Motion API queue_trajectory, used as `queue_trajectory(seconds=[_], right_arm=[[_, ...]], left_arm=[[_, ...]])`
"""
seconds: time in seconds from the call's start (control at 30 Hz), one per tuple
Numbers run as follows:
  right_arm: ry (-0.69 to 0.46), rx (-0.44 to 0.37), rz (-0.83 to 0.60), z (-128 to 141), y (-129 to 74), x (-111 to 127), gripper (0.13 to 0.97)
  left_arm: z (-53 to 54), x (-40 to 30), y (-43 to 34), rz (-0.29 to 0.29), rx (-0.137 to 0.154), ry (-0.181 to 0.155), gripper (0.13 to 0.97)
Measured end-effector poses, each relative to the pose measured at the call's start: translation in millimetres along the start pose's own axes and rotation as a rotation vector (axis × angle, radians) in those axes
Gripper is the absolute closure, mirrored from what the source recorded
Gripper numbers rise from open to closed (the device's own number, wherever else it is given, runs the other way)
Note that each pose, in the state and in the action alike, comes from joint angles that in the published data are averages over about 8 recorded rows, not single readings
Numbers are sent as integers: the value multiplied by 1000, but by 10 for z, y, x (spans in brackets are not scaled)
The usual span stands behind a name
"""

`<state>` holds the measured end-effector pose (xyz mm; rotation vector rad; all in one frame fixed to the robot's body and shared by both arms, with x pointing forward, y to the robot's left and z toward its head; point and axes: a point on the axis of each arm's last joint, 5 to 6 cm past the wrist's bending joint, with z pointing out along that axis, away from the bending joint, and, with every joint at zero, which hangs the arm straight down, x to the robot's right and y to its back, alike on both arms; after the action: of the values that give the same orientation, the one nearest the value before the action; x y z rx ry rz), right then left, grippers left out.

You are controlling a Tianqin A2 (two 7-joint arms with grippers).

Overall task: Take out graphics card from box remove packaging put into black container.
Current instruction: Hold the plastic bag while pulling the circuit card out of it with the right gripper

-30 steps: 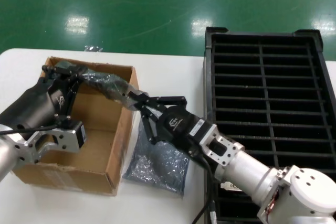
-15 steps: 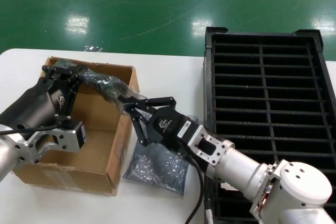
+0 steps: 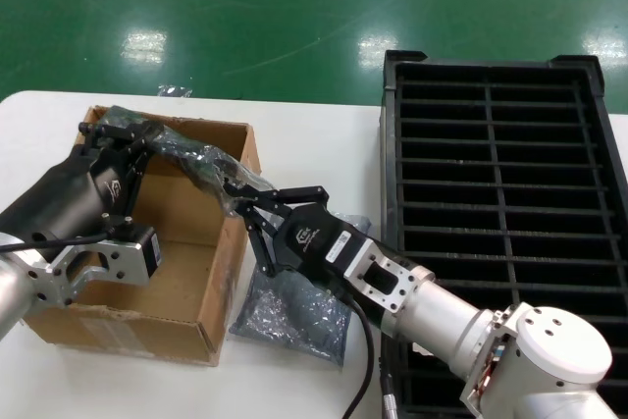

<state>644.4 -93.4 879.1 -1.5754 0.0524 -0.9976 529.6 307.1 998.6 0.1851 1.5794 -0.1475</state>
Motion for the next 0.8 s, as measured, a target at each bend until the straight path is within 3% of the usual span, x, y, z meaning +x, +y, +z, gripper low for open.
queue_trajectory(seconds=[0.27, 0.67, 0.8], right_arm=[[2, 2, -18, 78, -8, -3, 956], [4, 9, -35, 68, -11, -12, 889], [7, 6, -29, 76, -3, -23, 832]], left_arm=[[0, 0, 0, 0, 0, 0, 958], [0, 0, 0, 0, 0, 0, 958], [0, 0, 0, 0, 0, 0, 958]])
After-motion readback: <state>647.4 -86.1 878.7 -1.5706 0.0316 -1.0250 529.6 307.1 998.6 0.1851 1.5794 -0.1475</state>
